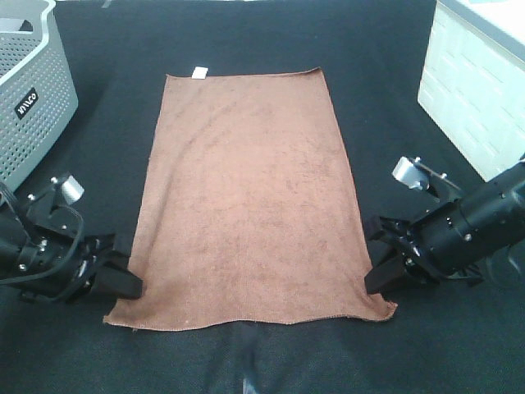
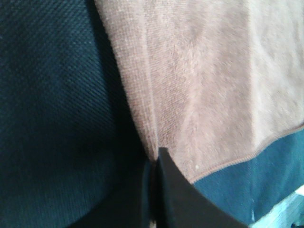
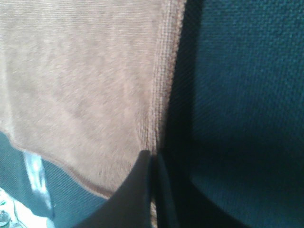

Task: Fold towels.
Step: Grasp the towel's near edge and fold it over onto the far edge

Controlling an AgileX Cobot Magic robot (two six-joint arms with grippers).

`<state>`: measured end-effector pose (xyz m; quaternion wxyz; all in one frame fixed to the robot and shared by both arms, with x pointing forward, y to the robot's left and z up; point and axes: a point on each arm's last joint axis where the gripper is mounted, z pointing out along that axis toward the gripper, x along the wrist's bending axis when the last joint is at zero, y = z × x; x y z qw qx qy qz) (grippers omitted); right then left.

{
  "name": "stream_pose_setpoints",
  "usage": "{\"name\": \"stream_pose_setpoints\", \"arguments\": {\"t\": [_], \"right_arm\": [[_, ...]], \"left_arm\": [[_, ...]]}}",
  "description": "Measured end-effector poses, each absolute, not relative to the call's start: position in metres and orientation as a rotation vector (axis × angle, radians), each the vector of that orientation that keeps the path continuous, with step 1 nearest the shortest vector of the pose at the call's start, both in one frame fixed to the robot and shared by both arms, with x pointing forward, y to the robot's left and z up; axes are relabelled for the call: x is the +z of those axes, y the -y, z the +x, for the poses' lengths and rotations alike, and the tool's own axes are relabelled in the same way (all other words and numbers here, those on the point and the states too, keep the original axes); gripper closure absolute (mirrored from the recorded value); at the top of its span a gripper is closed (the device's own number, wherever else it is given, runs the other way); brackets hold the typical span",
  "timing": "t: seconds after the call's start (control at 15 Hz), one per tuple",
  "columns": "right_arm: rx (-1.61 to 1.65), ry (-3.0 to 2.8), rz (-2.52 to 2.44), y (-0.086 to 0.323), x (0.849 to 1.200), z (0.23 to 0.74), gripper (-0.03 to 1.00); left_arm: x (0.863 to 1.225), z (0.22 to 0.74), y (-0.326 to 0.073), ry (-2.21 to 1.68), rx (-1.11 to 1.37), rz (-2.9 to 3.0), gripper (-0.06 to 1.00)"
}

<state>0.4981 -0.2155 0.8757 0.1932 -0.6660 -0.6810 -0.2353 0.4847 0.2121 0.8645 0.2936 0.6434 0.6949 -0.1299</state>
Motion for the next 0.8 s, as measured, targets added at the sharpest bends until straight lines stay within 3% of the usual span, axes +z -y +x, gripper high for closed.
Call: {"name": "stream_pose_setpoints", "arguments": {"t": [0.33,0.8], "right_arm": [[-0.617,1.929,-1.839,0.217,0.898,0.489,0.97],[-0.519,1.87,-1.806,0.223,0.9,0.416,0.97]], "left_arm": [[0.895,0.472,-0.217,-1.811,-0.283,1.779,0.94],[0.908,0.404,-0.232,-1.852,-0.258,1.81,0.94]]}}
